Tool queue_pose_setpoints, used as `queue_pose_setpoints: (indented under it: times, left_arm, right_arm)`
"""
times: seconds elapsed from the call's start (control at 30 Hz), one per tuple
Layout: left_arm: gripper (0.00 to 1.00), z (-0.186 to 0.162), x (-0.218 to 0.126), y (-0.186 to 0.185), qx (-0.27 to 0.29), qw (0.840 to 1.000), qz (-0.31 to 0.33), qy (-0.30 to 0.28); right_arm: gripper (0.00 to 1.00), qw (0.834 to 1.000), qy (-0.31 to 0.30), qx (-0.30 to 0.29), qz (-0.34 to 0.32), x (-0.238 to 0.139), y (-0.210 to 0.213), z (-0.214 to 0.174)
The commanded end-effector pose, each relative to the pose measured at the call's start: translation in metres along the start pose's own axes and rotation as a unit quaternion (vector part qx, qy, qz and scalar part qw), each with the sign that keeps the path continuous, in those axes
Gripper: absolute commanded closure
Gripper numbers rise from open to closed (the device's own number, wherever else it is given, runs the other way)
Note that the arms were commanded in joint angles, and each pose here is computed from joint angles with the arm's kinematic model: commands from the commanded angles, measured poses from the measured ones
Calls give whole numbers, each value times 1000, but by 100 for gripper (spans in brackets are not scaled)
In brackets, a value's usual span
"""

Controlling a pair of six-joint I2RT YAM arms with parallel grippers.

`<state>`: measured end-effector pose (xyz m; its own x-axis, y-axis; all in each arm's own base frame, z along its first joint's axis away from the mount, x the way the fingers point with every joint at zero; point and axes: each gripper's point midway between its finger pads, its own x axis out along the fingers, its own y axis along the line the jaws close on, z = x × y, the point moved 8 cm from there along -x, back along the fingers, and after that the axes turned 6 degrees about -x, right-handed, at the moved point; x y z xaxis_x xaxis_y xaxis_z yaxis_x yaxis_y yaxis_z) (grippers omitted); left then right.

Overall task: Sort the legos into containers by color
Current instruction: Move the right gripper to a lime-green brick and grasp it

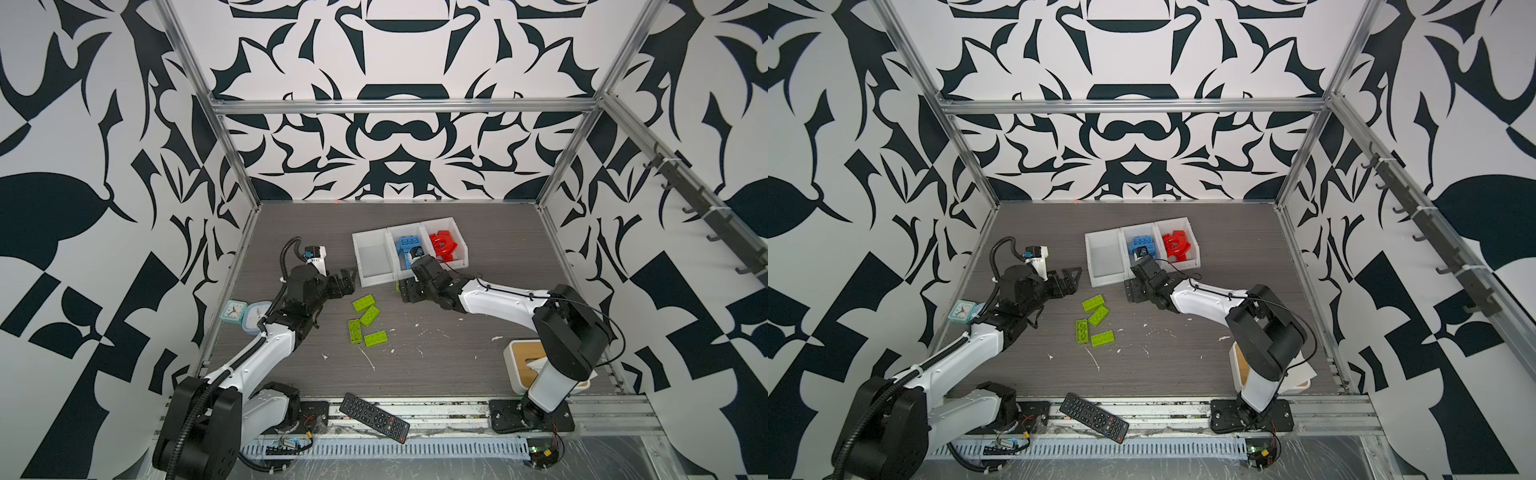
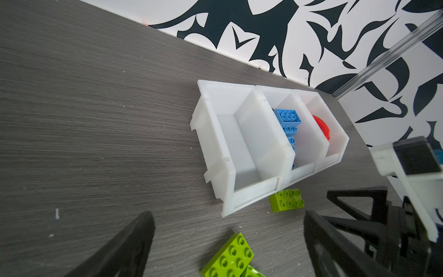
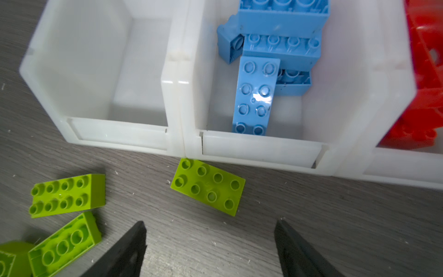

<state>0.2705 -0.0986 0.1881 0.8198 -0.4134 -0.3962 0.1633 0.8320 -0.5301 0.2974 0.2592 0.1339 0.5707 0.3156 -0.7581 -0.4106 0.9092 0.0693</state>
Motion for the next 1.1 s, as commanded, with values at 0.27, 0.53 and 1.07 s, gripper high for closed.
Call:
queue_pose_setpoints:
  times: [0.27, 0.53, 1.07]
  left_arm:
    - [0, 1, -2, 0, 2, 1000, -2, -6]
    - [0, 1, -3, 0, 3, 1000, 0, -7]
    - [0, 2, -4, 0, 4, 1000, 2, -12]
  right_arm:
    - [13, 1000, -16, 3, 5, 17, 10, 17]
    - [13, 1000, -2, -4, -5, 31, 12, 17]
    - [13, 999, 18, -24, -33, 48, 9, 12]
